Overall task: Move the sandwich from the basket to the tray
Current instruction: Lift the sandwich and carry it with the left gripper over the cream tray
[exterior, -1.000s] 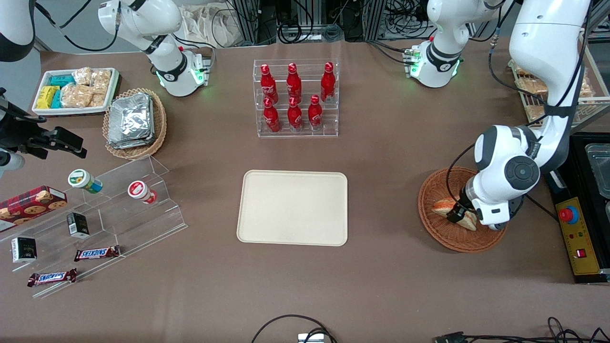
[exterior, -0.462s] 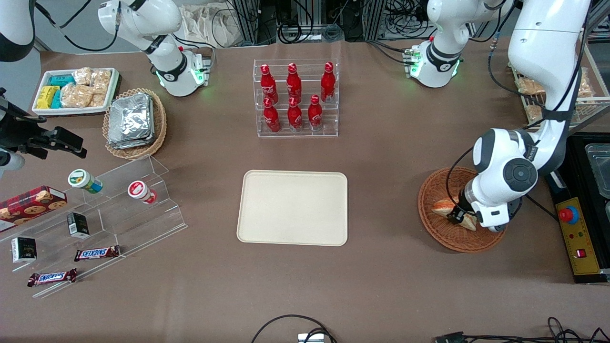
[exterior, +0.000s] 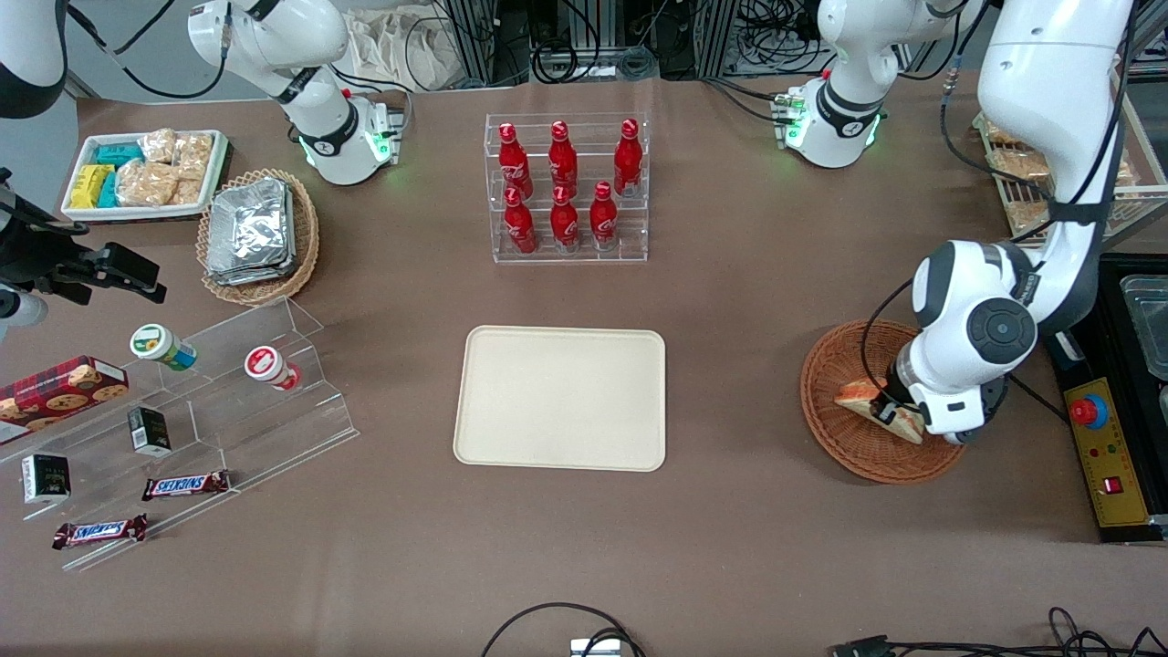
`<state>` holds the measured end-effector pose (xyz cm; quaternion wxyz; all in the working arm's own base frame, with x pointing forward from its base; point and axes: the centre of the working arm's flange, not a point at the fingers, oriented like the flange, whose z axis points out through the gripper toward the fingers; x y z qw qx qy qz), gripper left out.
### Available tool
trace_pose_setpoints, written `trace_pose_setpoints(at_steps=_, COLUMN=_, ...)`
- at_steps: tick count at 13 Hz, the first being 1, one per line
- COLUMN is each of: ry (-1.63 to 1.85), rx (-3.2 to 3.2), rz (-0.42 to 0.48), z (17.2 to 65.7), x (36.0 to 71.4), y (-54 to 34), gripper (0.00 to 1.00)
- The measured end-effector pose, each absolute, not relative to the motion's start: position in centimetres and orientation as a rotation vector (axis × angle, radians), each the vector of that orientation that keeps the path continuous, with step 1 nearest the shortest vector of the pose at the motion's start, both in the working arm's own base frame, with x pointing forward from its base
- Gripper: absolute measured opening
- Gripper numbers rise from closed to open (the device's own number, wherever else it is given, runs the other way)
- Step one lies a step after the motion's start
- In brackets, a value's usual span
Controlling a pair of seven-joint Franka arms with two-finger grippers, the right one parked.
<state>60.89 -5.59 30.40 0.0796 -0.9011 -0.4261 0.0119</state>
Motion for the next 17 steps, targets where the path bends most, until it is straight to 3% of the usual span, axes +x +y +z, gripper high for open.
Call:
trace_pose_setpoints(at_steps=2, ry=-1.078, rx=-2.714, rz=0.086, z=36.4, x=61.1, y=-6.8, gripper=0.19)
trace_pose_setpoints(at_steps=6, ry=-0.542, rx=-2.86, rz=0.123, z=49.6, x=60.1, y=-12.3, gripper=0.18)
trace_pose_setpoints(at_steps=9, ry=-0.311, rx=-2.916, rz=0.113, z=55.7, x=58.1, y=-17.4, gripper=0.18)
trace_pose_setpoints(at_steps=12, ry=-0.136, rx=-2.971, rz=0.068, z=57.9, x=55.9, y=-23.5, gripper=0.18)
trace_pose_setpoints(at_steps=17, ry=0.175, rx=-3.025, rz=0.184, z=52.2, x=53.8, y=-33.4, gripper=0.18)
